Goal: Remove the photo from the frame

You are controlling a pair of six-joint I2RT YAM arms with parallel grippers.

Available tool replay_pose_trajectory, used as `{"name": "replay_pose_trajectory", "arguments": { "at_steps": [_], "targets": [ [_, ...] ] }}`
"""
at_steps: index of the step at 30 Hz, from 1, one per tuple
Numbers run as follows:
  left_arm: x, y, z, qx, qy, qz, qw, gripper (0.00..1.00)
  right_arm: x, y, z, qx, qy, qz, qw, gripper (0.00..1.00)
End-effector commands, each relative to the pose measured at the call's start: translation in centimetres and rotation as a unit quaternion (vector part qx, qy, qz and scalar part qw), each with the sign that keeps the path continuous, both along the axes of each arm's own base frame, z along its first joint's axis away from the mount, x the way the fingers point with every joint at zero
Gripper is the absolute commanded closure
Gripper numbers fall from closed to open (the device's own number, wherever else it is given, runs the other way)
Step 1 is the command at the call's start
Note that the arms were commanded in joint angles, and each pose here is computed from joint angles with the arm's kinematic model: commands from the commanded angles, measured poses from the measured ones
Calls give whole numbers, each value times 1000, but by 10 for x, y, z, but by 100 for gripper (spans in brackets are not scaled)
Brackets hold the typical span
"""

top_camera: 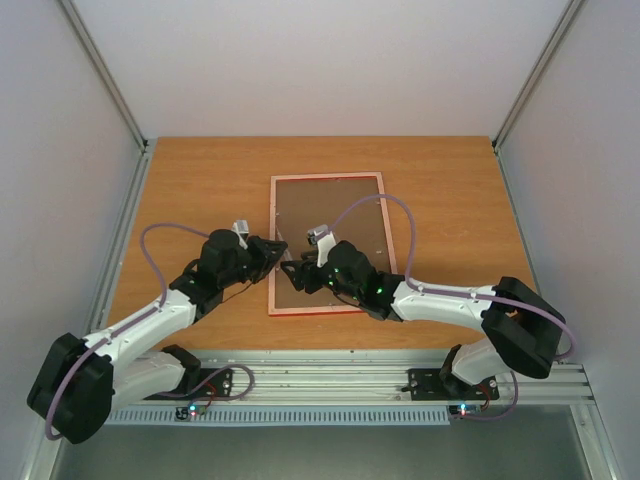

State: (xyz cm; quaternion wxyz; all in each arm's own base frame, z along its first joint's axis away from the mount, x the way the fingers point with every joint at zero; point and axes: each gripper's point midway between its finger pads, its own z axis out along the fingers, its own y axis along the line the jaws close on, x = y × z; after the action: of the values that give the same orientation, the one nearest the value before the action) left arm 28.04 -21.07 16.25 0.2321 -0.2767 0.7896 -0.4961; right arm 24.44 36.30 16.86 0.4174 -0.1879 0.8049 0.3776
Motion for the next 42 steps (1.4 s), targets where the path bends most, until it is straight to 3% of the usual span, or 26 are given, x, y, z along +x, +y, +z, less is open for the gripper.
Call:
{"name": "replay_pose_trajectory", "arguments": {
  "at_steps": [1, 13, 25, 38, 42],
  "targets": [
    [7, -8, 17, -46, -20, 11, 999, 100, 10, 8, 18, 22, -30, -13, 999, 36],
    [4, -3, 18, -60, -18, 36, 997, 100, 12, 13, 18, 29, -49, -6, 998, 58],
    [4, -1, 17, -84, -18, 51, 995, 99, 11, 19, 8, 28, -37, 4, 999, 72],
    [5, 4, 13, -98, -22, 68, 993, 99, 10, 24, -5, 23, -2, 4, 1000, 71],
    [5, 4, 15, -104, -23, 69, 992, 99, 10, 23, -4, 21, -3, 4, 1000, 77]
  ]
}}
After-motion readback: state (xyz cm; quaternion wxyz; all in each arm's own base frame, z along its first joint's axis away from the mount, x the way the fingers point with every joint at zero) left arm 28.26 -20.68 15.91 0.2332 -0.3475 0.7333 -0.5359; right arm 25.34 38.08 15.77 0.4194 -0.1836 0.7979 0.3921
